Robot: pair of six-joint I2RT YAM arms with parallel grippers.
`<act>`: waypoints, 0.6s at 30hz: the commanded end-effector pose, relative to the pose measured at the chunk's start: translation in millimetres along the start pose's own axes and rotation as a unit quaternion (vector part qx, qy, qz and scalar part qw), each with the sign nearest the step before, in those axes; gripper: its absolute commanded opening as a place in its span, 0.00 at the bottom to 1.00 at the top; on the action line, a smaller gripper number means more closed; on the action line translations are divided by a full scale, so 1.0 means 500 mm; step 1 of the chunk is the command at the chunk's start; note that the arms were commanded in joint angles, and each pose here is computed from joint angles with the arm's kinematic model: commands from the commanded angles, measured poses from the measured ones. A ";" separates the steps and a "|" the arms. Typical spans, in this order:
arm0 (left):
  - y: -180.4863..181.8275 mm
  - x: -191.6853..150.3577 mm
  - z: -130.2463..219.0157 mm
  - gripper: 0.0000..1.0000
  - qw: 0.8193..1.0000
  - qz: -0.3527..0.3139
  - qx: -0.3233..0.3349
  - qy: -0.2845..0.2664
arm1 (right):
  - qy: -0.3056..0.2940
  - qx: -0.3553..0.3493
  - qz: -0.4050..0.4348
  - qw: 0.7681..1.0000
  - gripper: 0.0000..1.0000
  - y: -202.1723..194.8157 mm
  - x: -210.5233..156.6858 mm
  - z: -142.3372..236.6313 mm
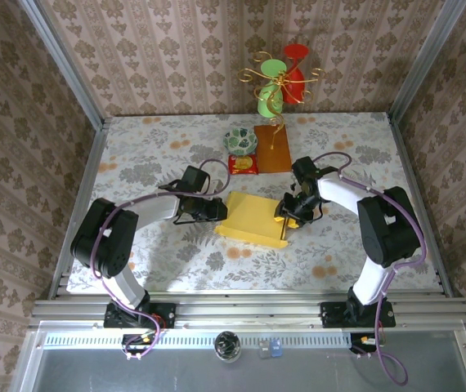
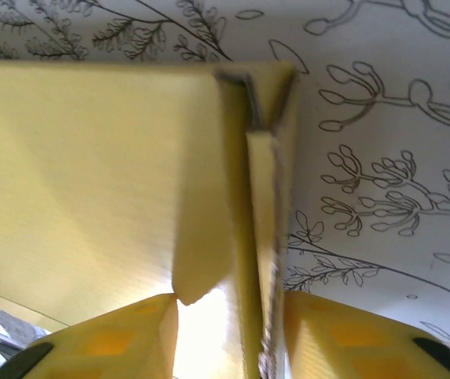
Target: Fold the paper box
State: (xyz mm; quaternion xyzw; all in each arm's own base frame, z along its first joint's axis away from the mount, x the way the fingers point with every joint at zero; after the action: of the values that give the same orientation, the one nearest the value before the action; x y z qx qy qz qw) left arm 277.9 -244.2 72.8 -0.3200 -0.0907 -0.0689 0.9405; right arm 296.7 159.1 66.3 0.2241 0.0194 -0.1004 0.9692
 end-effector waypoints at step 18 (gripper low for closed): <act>0.008 -0.016 0.012 0.00 0.990 0.099 -0.099 0.015 | -0.057 0.144 0.040 0.987 0.75 0.014 0.026 -0.001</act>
State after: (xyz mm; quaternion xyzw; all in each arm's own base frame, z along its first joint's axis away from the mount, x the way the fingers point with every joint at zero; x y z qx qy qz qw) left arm 276.7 -235.4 71.3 -0.3944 -0.0621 -0.0052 0.9168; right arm 300.9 152.6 59.4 0.3155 -0.0384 -0.0923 0.9436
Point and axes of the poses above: each hand's point on the last joint's axis, 136 mm out from that joint toward the fingers, its own z axis back along the fingers, its own y axis along the line the jaws close on, x = y × z, the point moved 3 cm from there along z, back along the fingers, and after that the axes turned 6 degrees about z, right-handed, at the moved point
